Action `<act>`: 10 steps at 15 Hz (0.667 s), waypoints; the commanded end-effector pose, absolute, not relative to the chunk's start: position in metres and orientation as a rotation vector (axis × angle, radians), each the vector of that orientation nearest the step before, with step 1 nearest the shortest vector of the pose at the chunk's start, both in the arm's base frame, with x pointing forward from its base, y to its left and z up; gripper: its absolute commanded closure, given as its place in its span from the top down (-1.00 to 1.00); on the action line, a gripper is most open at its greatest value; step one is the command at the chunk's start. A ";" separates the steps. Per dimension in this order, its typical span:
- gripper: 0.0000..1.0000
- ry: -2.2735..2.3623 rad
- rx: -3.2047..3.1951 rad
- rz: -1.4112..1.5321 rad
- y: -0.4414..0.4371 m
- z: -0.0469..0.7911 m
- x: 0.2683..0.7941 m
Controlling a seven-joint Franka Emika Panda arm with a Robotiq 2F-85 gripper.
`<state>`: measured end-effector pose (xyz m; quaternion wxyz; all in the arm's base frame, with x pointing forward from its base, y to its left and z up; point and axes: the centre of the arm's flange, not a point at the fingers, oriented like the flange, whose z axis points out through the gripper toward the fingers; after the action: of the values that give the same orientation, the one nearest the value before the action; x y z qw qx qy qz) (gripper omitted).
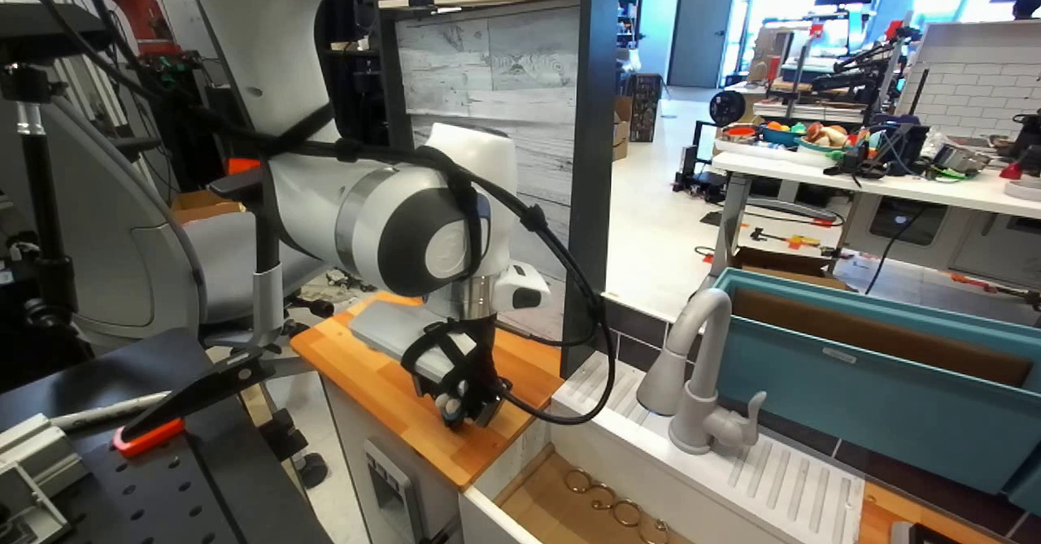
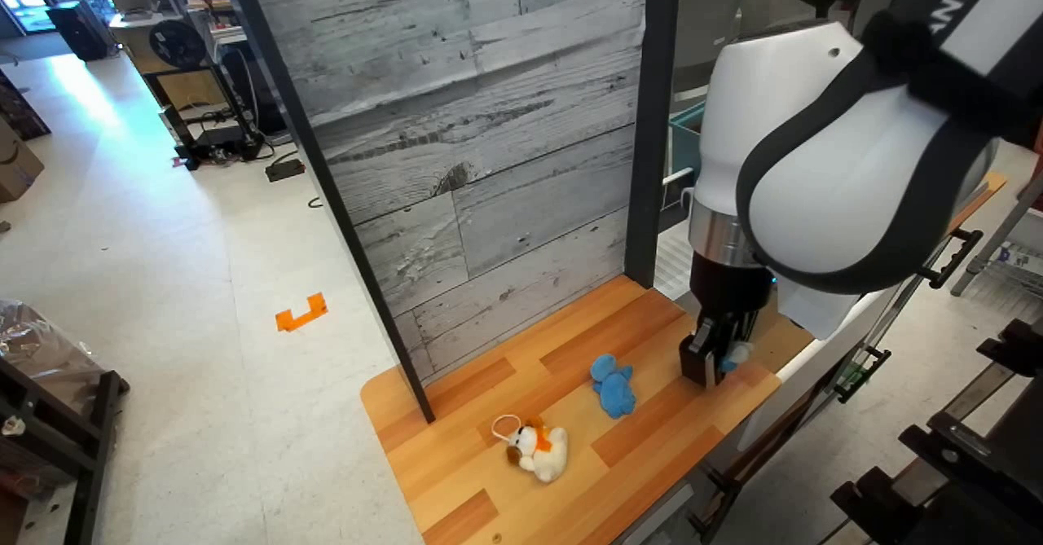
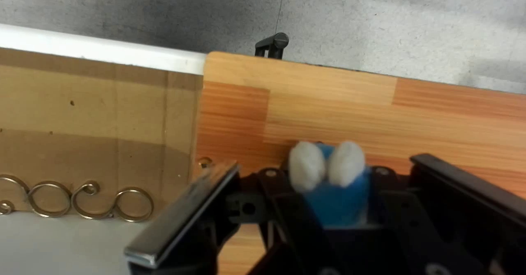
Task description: Move the right blue doll forward
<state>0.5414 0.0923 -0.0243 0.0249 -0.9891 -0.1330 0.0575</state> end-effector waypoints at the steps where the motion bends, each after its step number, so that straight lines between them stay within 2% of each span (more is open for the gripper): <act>1: -0.95 -0.425 -3.079 0.197 0.104 -0.040 0.557; 4: -0.95 -0.448 -3.086 0.192 0.108 -0.038 0.561; 5: -0.30 -0.453 -3.092 0.211 0.109 -0.038 0.560; 6: -0.27 -0.454 -3.096 0.213 0.110 -0.038 0.561; 10: 0.28 -0.490 -3.106 0.230 0.117 -0.035 0.562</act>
<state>0.5528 0.1107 -0.0266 0.0058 -0.9860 -0.1537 0.0645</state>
